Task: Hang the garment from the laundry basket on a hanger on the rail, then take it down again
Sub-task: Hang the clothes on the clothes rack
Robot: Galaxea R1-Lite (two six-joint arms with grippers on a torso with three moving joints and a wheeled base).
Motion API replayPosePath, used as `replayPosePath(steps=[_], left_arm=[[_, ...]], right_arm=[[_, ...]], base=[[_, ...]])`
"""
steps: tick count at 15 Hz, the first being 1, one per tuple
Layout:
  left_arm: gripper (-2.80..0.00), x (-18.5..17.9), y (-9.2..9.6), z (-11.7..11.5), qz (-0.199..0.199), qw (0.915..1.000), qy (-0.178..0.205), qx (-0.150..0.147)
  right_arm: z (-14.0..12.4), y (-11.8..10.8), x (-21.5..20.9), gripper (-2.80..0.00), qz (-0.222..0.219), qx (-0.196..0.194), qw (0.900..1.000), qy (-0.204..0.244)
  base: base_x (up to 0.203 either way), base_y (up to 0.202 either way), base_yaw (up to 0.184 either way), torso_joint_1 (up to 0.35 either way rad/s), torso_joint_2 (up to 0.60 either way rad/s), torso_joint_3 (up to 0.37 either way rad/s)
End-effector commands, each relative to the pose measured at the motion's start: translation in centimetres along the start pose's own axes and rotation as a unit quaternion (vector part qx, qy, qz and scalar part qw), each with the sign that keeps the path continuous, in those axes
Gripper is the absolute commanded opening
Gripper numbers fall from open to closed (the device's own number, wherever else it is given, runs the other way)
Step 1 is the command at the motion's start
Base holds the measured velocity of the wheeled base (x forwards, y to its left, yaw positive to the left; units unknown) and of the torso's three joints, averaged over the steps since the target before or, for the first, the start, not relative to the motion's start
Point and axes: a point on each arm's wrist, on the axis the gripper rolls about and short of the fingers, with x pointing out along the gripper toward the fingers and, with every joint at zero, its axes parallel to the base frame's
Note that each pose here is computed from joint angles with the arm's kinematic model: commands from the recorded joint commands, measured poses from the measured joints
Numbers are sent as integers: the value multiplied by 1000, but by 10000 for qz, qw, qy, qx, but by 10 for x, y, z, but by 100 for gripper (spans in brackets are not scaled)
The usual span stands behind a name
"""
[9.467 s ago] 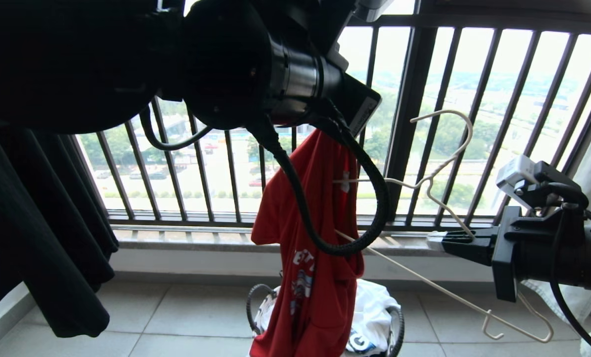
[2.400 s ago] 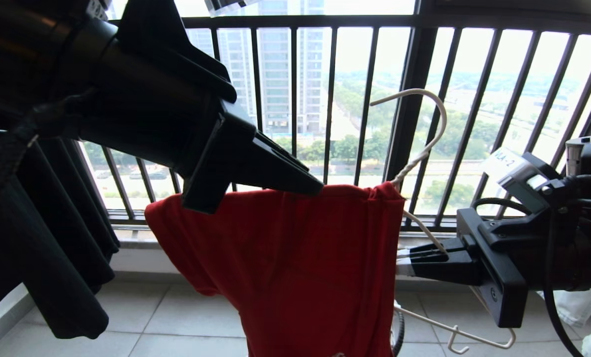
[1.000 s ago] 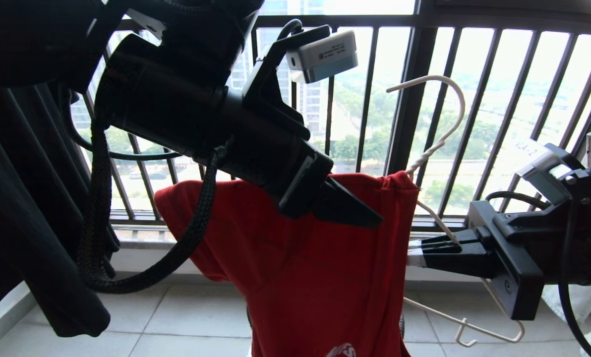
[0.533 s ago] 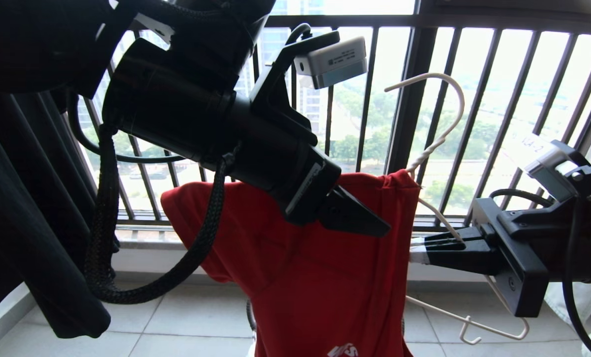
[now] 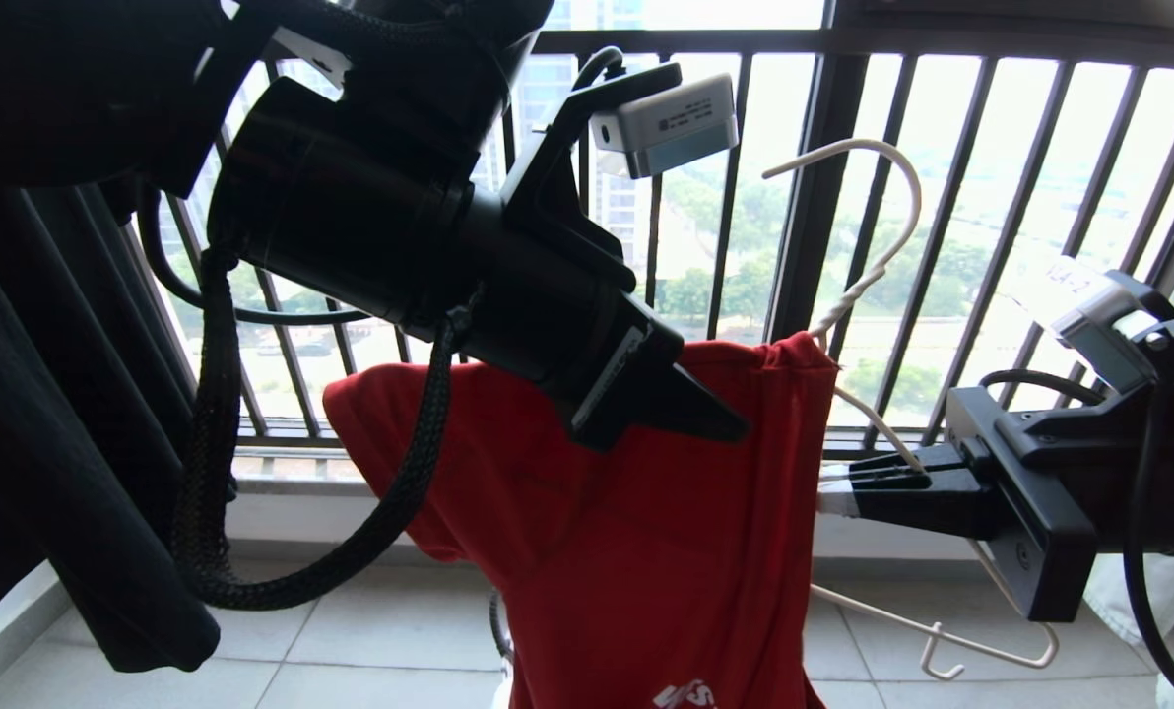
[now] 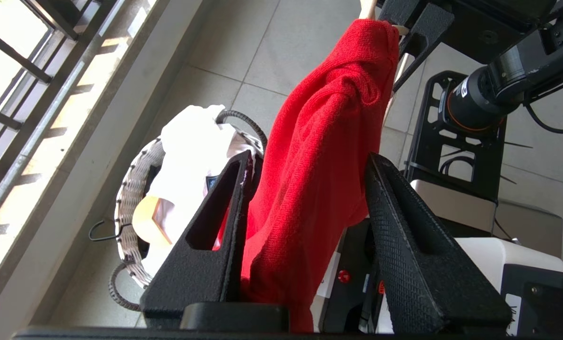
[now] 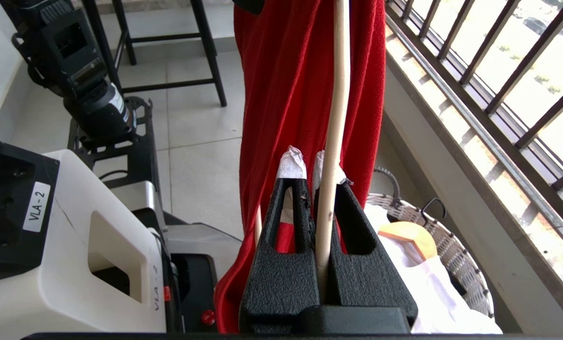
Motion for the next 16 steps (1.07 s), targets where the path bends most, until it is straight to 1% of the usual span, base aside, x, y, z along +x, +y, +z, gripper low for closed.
replayPosePath(steps=[1, 13, 14, 16], left_arm=[[-280, 1, -1, 0, -32, 10000, 16, 7], [-280, 1, -3, 1, -62, 9999, -21, 79], [-280, 1, -3, 2, -49, 9999, -45, 78], [-280, 1, -3, 2, -46, 9999, -44, 78]], right_arm=[[1, 0, -1, -280, 6, -31, 10000, -28], [2, -3, -2, -280, -78, -51, 9999, -57], [2, -3, -2, 0, -79, -57, 9999, -62], [2, -4, -2, 0, -86, -39, 9999, -63]], base=[[0, 0, 0, 0, 0, 0], [0, 0, 0, 0, 0, 0], [0, 0, 0, 0, 0, 0], [0, 0, 0, 0, 0, 0]])
